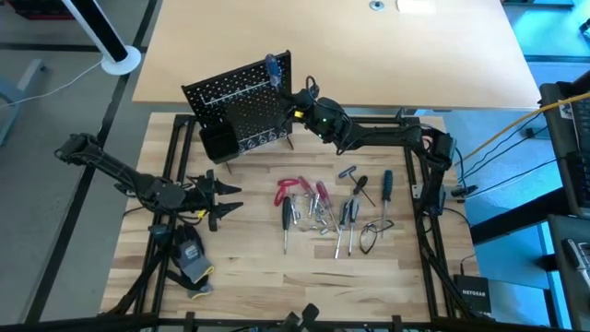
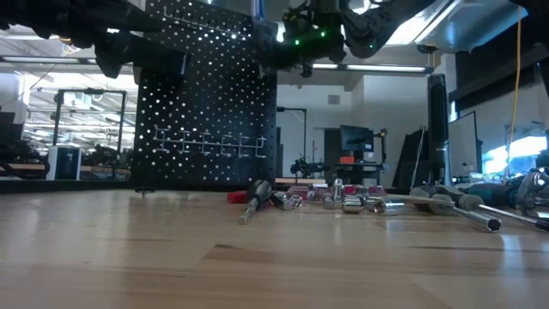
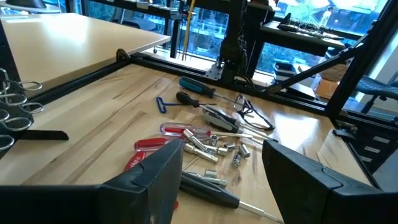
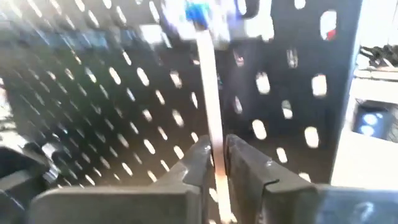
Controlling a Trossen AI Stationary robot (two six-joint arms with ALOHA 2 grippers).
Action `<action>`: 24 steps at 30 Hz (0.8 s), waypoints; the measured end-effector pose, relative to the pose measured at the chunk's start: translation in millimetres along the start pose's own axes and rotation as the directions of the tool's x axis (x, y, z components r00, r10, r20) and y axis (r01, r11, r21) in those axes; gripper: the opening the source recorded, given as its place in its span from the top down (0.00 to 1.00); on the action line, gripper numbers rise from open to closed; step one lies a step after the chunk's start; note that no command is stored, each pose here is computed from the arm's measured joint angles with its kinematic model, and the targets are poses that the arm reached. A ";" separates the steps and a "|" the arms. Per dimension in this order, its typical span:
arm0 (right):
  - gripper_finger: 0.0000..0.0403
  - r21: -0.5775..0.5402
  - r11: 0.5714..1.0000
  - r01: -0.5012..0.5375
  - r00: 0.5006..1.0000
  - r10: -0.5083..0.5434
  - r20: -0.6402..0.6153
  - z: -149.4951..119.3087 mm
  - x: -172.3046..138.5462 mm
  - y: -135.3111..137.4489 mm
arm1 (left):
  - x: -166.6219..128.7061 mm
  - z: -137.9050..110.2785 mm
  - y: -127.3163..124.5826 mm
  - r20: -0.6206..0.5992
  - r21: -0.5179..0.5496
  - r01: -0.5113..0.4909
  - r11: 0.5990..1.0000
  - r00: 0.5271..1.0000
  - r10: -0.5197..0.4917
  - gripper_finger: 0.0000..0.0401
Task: Hang tools onto peg board
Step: Hang the blue screwdriver onto the peg board, then hang the red screwdriver onto the peg board
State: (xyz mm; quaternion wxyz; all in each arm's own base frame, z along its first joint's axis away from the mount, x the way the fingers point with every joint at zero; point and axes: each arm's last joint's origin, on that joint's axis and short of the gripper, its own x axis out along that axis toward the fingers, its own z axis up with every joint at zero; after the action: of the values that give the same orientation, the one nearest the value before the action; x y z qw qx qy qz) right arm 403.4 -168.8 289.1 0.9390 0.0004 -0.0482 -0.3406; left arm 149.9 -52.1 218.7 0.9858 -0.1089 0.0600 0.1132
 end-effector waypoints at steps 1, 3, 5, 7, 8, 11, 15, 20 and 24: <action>0.83 -0.004 1.000 0.001 1.000 -0.001 -0.011 -2.7 0.4 0.1 | 0.0 0.0 0.0 0.000 0.000 0.000 1.000 1.000 0.000 0.48; 0.80 -0.006 1.000 -0.002 1.000 0.002 -0.019 -4.4 0.4 0.3 | 0.0 0.1 0.0 0.000 0.000 0.000 1.000 1.000 0.000 0.48; 0.76 -0.004 1.000 -0.007 1.000 0.007 -0.011 -1.9 0.0 0.5 | 0.0 0.0 0.0 0.000 0.000 0.000 1.000 1.000 0.000 0.48; 0.73 -0.005 1.000 -0.009 1.000 0.009 -0.016 -1.7 -0.1 0.7 | 0.0 0.1 0.0 0.000 0.000 0.000 1.000 1.000 0.000 0.48; 0.71 -0.008 1.000 -0.011 1.000 0.011 -0.023 -2.5 -0.2 1.0 | 0.0 0.2 0.0 0.001 -0.001 0.000 1.000 1.000 0.000 0.48; 0.67 -0.032 0.999 -0.020 1.000 0.020 -0.022 -2.7 -2.0 6.9 | 0.0 0.2 0.0 0.001 -0.001 0.000 1.000 1.000 0.000 0.48; 0.63 -0.110 0.994 -0.005 1.000 0.003 -0.015 3.8 -8.8 17.8 | 0.0 0.1 0.0 0.000 -0.005 0.000 1.000 1.000 0.000 0.48; 0.61 -0.189 0.981 0.040 0.999 -0.043 -0.010 18.4 -20.8 28.4 | 0.0 0.0 0.0 -0.001 -0.006 0.000 1.000 1.000 0.000 0.48; 0.59 -0.221 0.972 0.084 0.995 -0.093 -0.031 29.5 -32.4 35.8 | 0.0 0.0 0.0 -0.001 -0.005 0.000 1.000 1.000 0.000 0.48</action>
State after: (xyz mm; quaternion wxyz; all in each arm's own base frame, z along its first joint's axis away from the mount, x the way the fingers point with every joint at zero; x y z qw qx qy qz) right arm 398.9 -119.7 316.7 0.9180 -0.0942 0.0090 -0.3851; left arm 149.9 -52.1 218.7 0.9854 -0.1116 0.0601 0.1135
